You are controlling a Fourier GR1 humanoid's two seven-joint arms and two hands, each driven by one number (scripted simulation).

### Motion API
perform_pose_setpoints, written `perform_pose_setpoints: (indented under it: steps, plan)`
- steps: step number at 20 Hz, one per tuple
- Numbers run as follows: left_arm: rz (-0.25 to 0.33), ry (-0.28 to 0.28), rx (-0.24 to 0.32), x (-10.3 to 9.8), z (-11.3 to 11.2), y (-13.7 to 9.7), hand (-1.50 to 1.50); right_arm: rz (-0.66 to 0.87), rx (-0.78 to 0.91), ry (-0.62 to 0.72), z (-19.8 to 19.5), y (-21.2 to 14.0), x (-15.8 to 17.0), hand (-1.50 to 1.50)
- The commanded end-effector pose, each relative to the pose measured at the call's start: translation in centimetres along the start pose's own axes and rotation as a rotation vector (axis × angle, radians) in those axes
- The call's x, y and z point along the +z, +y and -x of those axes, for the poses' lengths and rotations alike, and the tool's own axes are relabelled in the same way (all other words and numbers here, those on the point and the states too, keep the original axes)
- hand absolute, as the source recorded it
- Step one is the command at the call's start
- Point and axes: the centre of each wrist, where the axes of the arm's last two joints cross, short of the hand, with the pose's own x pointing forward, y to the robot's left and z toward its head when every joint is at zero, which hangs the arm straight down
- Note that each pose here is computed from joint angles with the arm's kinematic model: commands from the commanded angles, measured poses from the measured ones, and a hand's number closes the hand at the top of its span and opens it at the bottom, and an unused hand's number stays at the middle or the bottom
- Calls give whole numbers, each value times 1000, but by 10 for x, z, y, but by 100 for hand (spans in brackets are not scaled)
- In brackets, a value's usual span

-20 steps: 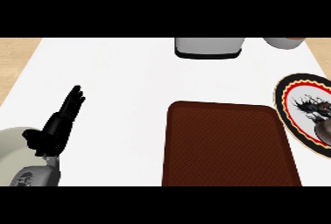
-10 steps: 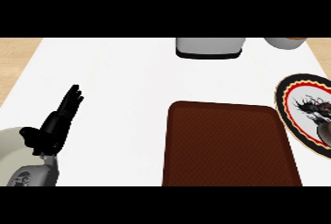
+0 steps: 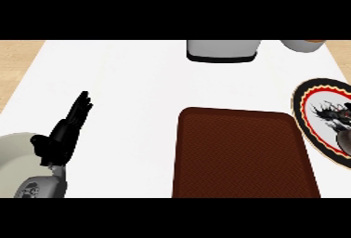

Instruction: Pick the cupcake from the tray and place it in the plate

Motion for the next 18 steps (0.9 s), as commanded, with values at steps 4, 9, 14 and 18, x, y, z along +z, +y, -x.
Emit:
perform_pose_setpoints:
  steps: [4, 9, 14, 18]
  plan:
    - [-25, 46, 3, 12, 13, 3, 0, 72, -204, 37, 4, 8, -7, -150]
    - [-19, 45, 19, 12, 17, -2, 0, 192, -412, 59, 29, -20, 2, -150]
    - [-39, 42, -3, 11, 18, 13, 0, 221, -625, 39, 68, -86, 32, -150]
    - [-30, 43, -3, 17, 20, 12, 0, 239, -614, 31, 107, -105, 74, -150]
